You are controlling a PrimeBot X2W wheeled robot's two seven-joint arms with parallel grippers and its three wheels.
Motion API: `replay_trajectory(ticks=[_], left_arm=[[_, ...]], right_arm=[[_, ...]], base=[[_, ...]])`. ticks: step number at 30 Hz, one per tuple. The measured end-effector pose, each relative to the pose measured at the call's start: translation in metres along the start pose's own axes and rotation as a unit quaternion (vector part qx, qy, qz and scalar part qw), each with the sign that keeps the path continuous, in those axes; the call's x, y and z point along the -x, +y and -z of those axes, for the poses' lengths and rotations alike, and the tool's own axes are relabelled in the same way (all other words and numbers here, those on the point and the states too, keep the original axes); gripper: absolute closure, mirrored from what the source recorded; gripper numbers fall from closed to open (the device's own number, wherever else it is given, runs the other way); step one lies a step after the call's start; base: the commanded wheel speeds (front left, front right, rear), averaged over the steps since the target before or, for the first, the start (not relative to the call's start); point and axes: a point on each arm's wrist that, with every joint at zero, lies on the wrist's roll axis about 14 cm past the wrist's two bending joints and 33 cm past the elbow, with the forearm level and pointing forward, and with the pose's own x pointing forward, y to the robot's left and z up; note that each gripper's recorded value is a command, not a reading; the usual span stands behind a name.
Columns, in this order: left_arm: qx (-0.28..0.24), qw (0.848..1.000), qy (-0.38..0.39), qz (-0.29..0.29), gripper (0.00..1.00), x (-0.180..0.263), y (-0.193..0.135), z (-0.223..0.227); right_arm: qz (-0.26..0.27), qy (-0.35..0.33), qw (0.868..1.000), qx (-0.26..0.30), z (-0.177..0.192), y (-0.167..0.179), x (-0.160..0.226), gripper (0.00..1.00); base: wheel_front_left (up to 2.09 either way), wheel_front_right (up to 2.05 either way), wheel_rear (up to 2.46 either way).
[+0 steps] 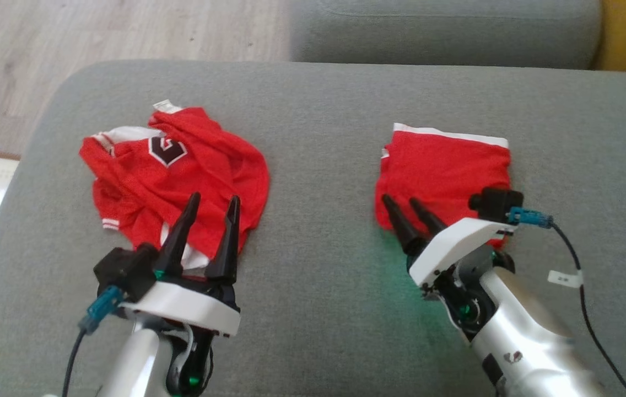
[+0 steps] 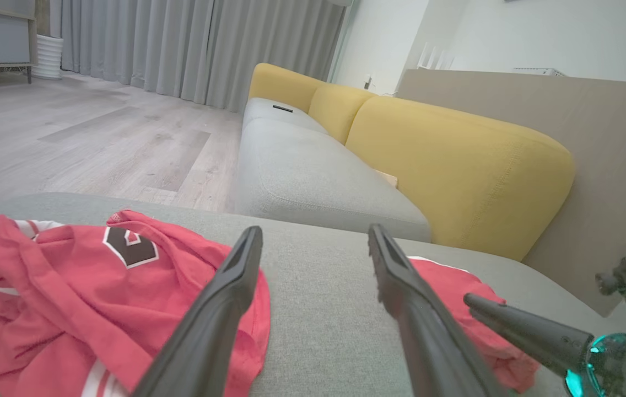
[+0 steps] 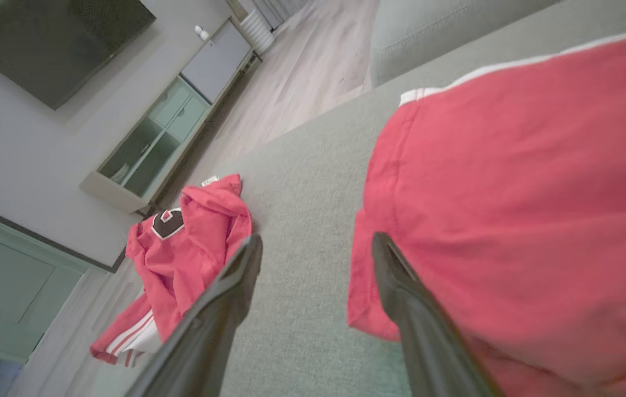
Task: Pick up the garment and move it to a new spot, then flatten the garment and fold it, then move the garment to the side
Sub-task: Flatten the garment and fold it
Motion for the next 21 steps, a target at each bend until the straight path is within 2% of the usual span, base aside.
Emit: replay_trajectory(ticks=[4, 7, 10, 13, 16, 21], left_arm=[[0.002, 1.0, -0.002, 0.015, 0.0, -0.005, -0.009, 0.0], [0.005, 1.0, -0.008, 0.028, 0.0, -0.01, -0.017, -0.003], [0.007, 0.999, -0.014, 0.036, 0.0, -0.016, -0.022, -0.006], [0.018, 0.999, -0.02, 0.046, 0.0, -0.022, -0.029, -0.009], [0.023, 0.998, -0.023, 0.048, 0.0, -0.028, -0.031, -0.01], [0.031, 0.998, -0.026, 0.057, 0.0, -0.035, -0.038, -0.01]], right_arm=[[0.017, -0.063, 0.997, 0.039, -0.031, -0.014, 0.012, 0.0], [0.052, -0.119, 0.988, 0.083, -0.064, -0.041, 0.031, 0.0], [0.092, -0.175, 0.969, 0.149, -0.098, -0.069, 0.056, 0.0], [0.133, -0.221, 0.944, 0.204, -0.125, -0.089, 0.083, 0.0], [0.165, -0.242, 0.929, 0.228, -0.127, -0.101, 0.104, 0.0], [0.21, -0.261, 0.917, 0.217, -0.108, -0.111, 0.132, 0.0]], base=[[0.0, 0.0, 0.0], [0.0, 0.0, 0.0], [0.0, 0.0, 0.0], [0.0, 0.0, 0.0], [0.0, 0.0, 0.0], [0.0, 0.0, 0.0]])
